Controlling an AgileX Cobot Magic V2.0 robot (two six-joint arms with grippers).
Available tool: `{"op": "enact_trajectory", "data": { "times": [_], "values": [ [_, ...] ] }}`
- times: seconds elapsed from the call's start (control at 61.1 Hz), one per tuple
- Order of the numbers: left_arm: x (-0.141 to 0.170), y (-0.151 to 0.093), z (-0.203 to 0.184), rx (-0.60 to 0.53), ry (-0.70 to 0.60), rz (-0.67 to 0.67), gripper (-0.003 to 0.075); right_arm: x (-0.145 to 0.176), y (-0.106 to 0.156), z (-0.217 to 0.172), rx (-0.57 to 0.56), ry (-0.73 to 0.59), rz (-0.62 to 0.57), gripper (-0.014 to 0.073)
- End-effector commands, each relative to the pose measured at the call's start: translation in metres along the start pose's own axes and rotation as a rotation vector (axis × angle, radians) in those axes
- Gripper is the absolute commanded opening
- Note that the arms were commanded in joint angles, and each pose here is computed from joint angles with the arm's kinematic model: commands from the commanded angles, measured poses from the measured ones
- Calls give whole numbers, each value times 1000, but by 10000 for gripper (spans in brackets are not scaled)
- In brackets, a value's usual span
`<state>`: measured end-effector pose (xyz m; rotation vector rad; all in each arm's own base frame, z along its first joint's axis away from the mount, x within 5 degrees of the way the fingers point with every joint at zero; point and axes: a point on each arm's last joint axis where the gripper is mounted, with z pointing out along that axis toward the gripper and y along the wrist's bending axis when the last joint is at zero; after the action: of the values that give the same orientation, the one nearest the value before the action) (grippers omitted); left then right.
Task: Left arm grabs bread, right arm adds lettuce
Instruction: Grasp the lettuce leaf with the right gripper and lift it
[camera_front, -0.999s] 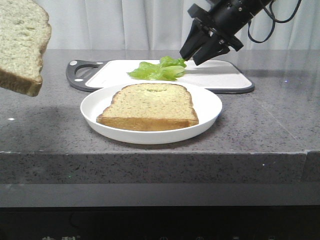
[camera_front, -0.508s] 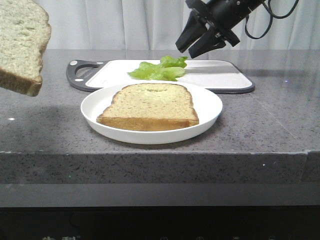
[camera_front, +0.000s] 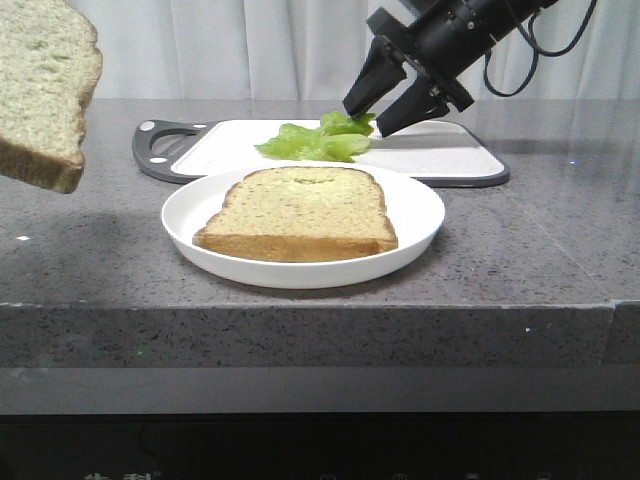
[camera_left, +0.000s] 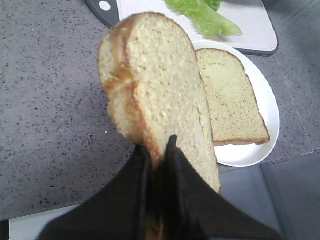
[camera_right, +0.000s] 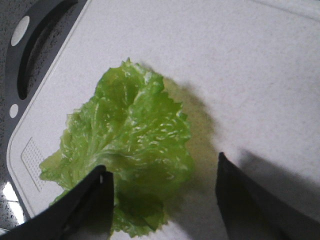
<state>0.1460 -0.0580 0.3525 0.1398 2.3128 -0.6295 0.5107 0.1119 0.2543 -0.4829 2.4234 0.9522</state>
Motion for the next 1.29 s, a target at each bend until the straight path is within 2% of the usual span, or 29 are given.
{"op": "enact_trajectory", "data": {
  "times": [0.0,0.393,0.491,0.639,0.835,1.097,1.277],
  "values": [
    [-11,-5,-7,24,-93,-9,-19,-19,36,-32,-55,-104,-59,474],
    [-11,-5,-7,24,-93,-9,-19,-20,39,-31,-63,-104,-59,463],
    [-11,-5,-7,24,-93,-9,-19,-19,39,-31,-63,-104,-59,343],
    [-11,-5,-7,24,-93,-9,-19,-20,39,-31,-63,-105,-59,71],
    [-11,-5,-7,24,-93,-9,-19,-21,39,-32,-64,-118,-56,-108],
    [-11,-5,-7,24,-93,-9,-19,-33,51,-67,-163,-244,-17,-102],
    [-11,-5,-7,24,-95,-9,-19,-38,58,-98,-173,-286,27,-102]
  ]
}}
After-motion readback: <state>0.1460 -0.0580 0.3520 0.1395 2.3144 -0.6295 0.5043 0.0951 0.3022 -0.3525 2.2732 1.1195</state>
